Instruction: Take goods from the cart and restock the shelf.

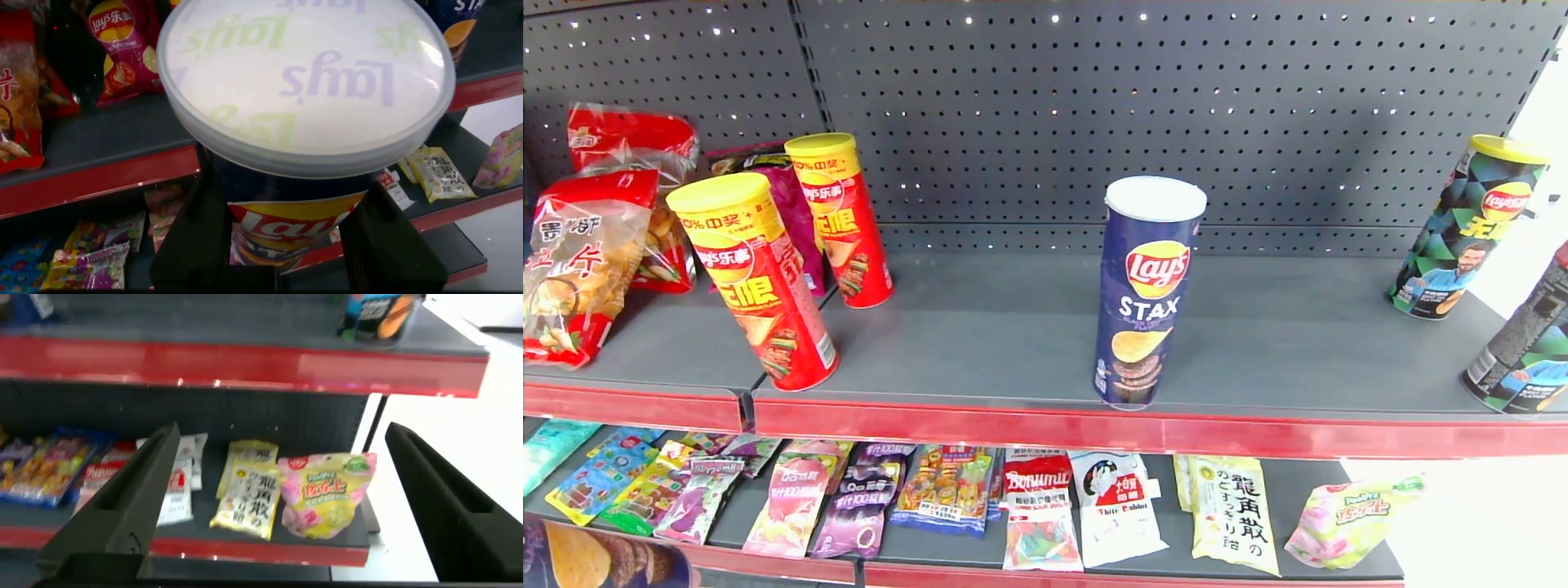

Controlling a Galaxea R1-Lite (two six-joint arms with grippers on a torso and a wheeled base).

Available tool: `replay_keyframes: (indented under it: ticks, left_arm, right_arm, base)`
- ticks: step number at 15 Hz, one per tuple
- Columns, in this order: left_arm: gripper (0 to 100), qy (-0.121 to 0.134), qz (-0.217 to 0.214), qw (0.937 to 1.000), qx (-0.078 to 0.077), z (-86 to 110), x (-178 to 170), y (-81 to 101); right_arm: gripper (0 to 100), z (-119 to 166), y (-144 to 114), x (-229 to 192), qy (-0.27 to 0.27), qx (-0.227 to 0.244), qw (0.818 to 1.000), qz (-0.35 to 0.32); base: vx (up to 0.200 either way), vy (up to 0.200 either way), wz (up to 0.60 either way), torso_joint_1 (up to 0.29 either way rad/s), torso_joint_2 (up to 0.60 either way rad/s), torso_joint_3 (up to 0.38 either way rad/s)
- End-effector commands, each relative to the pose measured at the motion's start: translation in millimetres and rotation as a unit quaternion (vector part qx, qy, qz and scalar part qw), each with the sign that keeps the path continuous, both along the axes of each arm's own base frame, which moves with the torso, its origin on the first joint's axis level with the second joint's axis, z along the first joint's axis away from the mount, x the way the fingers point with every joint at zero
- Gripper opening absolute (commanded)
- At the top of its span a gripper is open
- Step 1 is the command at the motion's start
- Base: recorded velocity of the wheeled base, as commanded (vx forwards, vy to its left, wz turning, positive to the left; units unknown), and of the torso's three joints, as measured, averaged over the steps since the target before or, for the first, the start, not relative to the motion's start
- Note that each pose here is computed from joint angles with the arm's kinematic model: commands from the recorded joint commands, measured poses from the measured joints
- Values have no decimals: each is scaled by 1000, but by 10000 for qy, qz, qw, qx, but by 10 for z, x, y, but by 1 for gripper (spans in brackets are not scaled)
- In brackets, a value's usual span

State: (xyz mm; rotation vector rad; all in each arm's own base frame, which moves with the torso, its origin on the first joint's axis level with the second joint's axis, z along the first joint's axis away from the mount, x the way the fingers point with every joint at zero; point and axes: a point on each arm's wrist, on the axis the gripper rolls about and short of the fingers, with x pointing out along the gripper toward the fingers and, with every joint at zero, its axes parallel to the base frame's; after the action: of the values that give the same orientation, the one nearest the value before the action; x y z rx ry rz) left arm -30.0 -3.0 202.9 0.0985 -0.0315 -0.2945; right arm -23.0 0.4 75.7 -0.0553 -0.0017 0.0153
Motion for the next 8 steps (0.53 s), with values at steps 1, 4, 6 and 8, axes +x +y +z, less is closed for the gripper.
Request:
replay_keyframes:
  ticks: [1,4,6,8]
  left_arm:
    - [0,8,-3,10000,2,13,8,-1]
    - [0,8,-10,10000,2,9,7,-1]
    - [0,31,-18,10000,4,4,12,-1]
    - [0,61,-18,10000,6,27,31,-3]
  right_arm:
    - [100,-5,2,5,70,85,9999,69]
    - [100,-7,0,3,41,231,9997,23]
    - [100,-7,-3,3,40,230,9997,-39]
    - [100,-7,-3,3,40,230,9997,-39]
  base:
    - [0,0,0,0,0,0]
    - [0,0,0,0,0,0]
    - [0,0,0,0,0,0]
    - [0,0,0,0,0,0]
